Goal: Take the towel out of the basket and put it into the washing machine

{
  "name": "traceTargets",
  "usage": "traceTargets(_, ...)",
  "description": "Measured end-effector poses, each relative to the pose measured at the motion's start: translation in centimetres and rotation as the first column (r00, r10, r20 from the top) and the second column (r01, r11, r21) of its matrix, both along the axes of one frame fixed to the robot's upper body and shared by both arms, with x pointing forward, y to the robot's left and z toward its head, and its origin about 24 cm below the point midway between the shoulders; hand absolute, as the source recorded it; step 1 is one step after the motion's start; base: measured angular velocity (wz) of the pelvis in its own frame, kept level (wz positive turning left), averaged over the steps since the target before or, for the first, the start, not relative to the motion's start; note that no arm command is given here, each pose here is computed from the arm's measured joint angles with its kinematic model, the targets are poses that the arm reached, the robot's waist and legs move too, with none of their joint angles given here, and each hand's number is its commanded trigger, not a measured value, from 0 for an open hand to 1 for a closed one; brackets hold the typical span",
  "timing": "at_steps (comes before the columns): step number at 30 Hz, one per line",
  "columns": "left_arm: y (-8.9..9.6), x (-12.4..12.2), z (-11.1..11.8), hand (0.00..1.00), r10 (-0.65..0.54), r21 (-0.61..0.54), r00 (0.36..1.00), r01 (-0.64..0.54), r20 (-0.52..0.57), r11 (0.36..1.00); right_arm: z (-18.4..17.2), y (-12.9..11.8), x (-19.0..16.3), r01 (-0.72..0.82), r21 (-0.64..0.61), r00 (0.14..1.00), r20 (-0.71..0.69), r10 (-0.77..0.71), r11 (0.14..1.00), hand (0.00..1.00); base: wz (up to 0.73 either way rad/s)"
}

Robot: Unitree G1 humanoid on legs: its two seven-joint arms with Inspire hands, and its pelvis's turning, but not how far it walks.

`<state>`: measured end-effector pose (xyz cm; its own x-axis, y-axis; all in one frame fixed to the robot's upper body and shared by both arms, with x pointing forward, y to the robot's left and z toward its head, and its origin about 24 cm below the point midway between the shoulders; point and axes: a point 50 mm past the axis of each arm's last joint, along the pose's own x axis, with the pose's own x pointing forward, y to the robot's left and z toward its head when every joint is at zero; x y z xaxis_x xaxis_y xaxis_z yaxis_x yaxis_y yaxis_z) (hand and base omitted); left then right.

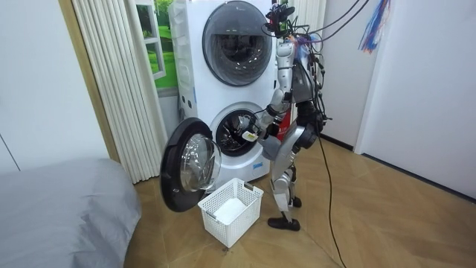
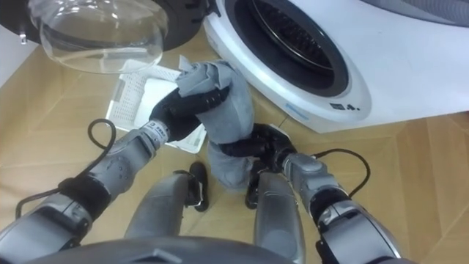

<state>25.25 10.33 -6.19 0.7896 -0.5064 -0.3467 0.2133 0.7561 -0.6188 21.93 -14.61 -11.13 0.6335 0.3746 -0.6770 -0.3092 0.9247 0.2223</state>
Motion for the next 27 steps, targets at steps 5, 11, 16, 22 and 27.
traceTargets(5,0.2,-0.1,-0.1,0.0,0.024,-0.029,1.0,-0.025,-0.015,0.999,0.0,-0.3,0.0,-0.001,-0.009,1.0,0.001,0.001,1.0,1.0,0.0)
traceTargets(11,0.1,0.3,0.5,0.0,0.047,-0.065,0.999,-0.047,0.007,0.997,-0.2,-1.4,-0.1,0.108,-0.022,0.994,-0.007,-0.108,0.994,1.0,0.0)
traceTargets(16,0.3,0.7,0.7,0.0,0.048,0.066,0.997,-0.052,0.062,0.996,-0.7,-2.3,-0.5,0.193,-0.065,0.98,-0.036,-0.195,0.979,1.0,0.03)
traceTargets(22,2.2,0.3,0.2,0.0,0.101,0.373,0.988,-0.137,0.115,0.918,-1.0,-3.6,-0.9,0.348,-0.014,0.932,-0.102,-0.348,0.937,1.0,0.14)
traceTargets(27,3.7,-0.1,-0.2,0.0,0.186,0.455,0.976,-0.216,0.11,0.864,-0.8,-6.3,-0.7,0.475,-0.041,0.869,-0.133,-0.476,0.879,1.0,0.29)
